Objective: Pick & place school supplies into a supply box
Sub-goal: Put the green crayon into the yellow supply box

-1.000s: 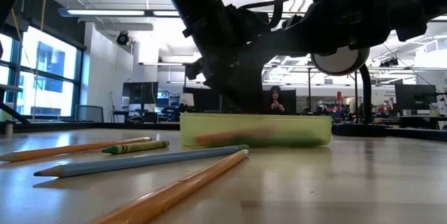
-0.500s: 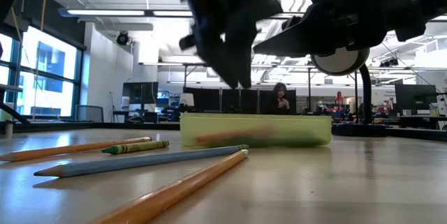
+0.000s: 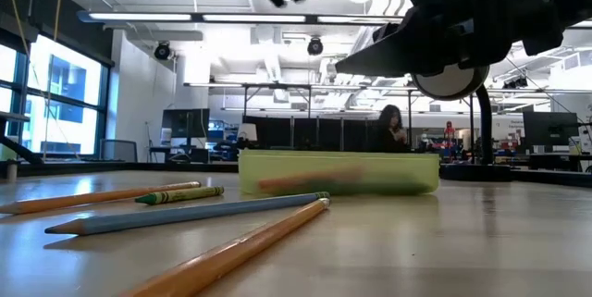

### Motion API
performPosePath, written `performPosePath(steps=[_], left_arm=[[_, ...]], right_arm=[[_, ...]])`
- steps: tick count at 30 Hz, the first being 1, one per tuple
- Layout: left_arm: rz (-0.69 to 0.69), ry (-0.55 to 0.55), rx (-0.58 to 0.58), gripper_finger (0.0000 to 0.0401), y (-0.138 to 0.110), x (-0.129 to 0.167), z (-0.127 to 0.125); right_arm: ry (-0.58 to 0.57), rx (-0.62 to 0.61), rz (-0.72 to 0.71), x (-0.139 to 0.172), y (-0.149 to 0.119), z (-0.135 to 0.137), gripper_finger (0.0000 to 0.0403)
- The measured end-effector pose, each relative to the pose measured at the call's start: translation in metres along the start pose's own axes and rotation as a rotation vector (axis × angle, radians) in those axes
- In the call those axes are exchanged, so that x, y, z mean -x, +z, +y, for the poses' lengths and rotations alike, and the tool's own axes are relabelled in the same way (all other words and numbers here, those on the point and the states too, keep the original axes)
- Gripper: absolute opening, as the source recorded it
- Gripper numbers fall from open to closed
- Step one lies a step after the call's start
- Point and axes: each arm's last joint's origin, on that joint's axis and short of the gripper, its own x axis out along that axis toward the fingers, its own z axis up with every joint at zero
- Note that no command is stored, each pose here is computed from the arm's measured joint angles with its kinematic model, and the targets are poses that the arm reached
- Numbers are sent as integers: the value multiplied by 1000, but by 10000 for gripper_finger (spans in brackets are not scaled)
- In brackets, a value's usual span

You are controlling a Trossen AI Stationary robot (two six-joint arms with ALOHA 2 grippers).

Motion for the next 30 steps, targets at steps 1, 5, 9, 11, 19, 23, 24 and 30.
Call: performPosePath(steps=[1, 5, 9, 11, 19, 23, 24, 30], left_arm=[[11, 6, 9, 173, -7, 6, -2], [0, 70, 80, 173, -37, 31, -6], [-137, 109, 210, 172, -70, 48, -13], [-188, 101, 230, 173, -86, 53, -18], [-178, 93, 377, 172, -124, 47, -23], [-155, 112, 385, 172, -133, 40, -23], [-146, 114, 383, 172, -135, 37, -23], [-73, 130, 374, 172, -157, 13, -25]], right_arm=[[-1, -1, -4, 0, 0, 0, 99], [13, -41, -13, 0, 1, 0, 99], [154, -205, -28, 0, 3, 5, 99], [228, -213, -28, 1, 3, 7, 99], [271, -212, -61, 1, 6, 7, 99], [270, -289, -58, 1, 6, 7, 99], [271, -309, -58, 1, 7, 7, 99], [303, -325, -55, 3, 8, 14, 99]])
